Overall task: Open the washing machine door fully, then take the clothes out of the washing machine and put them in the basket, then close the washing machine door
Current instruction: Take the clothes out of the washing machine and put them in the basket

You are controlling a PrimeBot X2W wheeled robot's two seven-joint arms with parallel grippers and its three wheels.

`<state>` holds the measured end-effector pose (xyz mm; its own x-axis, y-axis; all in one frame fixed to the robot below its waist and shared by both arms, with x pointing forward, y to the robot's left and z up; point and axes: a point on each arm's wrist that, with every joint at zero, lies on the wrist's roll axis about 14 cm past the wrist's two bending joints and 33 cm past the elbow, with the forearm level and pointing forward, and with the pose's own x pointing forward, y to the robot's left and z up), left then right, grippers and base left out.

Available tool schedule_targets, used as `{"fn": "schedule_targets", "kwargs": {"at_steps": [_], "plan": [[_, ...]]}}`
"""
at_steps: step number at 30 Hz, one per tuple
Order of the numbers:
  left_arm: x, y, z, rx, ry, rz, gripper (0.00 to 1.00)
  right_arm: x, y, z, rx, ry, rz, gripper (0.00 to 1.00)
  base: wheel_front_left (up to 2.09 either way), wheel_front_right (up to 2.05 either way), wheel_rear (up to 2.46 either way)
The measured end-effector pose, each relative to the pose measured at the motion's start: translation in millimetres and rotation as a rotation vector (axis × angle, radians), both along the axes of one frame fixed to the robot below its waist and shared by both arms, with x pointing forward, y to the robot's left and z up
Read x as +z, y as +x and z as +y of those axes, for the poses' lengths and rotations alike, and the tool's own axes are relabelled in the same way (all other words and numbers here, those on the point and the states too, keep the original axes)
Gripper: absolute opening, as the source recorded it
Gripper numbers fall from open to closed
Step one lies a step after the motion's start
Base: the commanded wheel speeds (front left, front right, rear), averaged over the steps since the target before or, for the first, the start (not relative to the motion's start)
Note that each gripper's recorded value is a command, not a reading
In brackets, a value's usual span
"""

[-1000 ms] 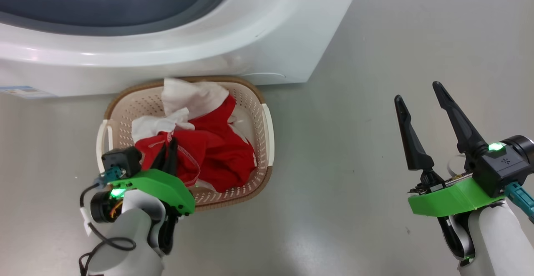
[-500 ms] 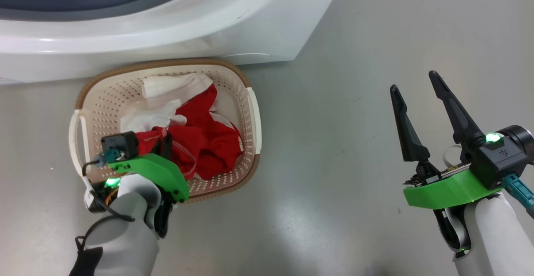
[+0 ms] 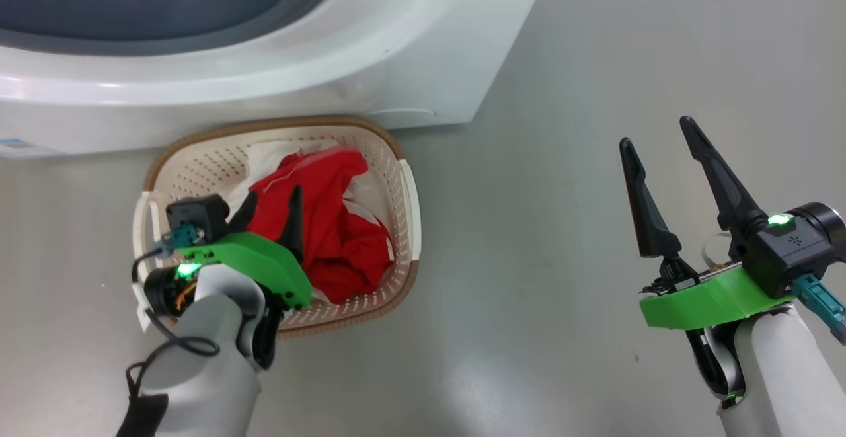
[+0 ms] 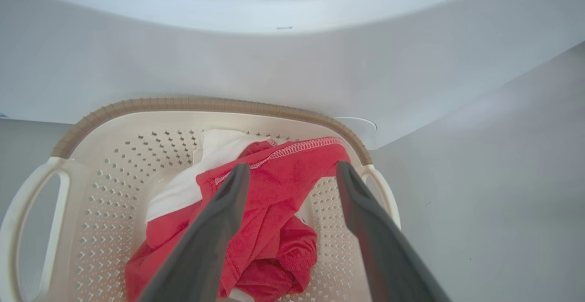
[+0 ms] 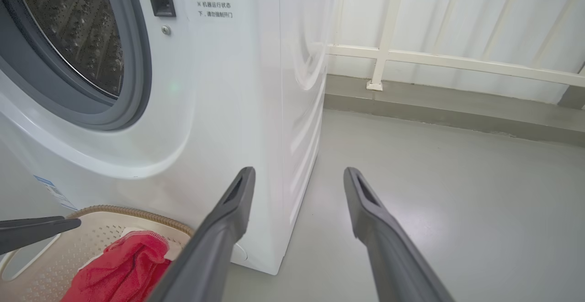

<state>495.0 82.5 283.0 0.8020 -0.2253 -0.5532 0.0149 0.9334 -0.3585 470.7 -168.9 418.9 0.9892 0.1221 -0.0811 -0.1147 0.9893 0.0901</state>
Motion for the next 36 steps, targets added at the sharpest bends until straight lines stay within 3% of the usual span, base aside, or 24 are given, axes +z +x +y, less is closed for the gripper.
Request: {"fn": "schedule_targets", "kwargs": {"at_steps": [15,22,36], "plan": [[94,-6,30,0.099,-0.046,-0.285,1.00,50,-5,14,0.030,0.004,-0.112,1.00,0.00,0.00,0.00],[156,-13,48,0.116,-0.010,-0.487,1.00,67,-16,13,0.016,0.013,-0.144,1.00,0.00,0.00,0.00],[215,-60,72,0.155,0.063,-0.671,1.00,102,-44,7,-0.009,0.020,-0.218,1.00,0.00,0.00,0.00]]}}
